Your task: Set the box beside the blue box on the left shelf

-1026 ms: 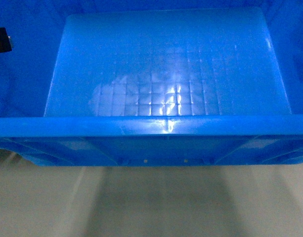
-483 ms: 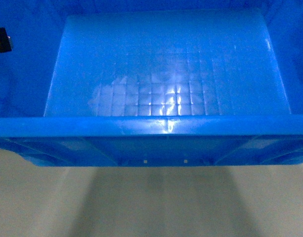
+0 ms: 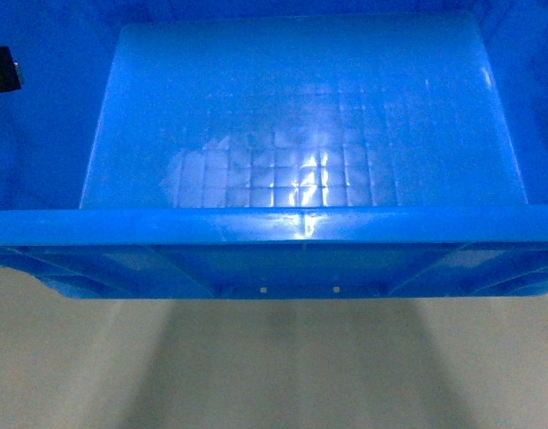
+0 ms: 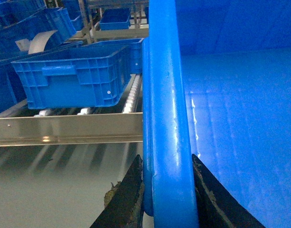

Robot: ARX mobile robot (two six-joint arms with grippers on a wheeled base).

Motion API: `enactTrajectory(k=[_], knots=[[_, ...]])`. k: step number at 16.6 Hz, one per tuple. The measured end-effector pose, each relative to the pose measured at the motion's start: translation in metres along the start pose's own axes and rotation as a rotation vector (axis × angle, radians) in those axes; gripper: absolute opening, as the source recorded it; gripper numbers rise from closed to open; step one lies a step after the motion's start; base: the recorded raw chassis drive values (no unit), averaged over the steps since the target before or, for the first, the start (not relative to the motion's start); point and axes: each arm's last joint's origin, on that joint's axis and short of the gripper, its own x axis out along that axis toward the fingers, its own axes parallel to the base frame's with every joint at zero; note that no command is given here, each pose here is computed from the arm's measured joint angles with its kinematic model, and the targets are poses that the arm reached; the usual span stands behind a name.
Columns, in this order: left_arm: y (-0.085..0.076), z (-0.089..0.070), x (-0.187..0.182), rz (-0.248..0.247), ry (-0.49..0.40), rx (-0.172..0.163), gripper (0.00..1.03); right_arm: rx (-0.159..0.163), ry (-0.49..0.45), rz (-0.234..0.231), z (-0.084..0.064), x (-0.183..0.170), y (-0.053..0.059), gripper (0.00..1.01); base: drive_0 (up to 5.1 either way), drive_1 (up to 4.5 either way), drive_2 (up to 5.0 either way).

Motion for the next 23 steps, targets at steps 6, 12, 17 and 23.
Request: enactTrajectory(k=[6, 12, 17, 23], knots=[[0.0000, 0.0000, 0.0000, 0.000, 0.000, 0.000, 0.19, 0.000, 0.000, 0.000, 0.0000, 0.0000, 0.0000, 0.21, 0.0, 0.00, 0.0], [0.0000, 0.0001, 0.0000, 0.000, -0.001, 0.000, 0.19, 0.000, 0.000, 0.000, 0.0001, -0.0001, 0.0000, 0.21, 0.0, 0.68, -0.7], [0.0000, 0.0000, 0.0000, 0.001, 0.001, 0.000, 0.19, 0.000, 0.000, 0.000, 0.0001, -0.0001, 0.0000, 0.21, 0.1, 4.06, -3.9], [0.0000, 0.0002, 0.0000, 0.000, -0.001, 0.000, 0.19, 0.000, -0.001, 0.000, 0.0002, -0.0001, 0.0000, 0.21, 0.1, 4.06, -3.9]])
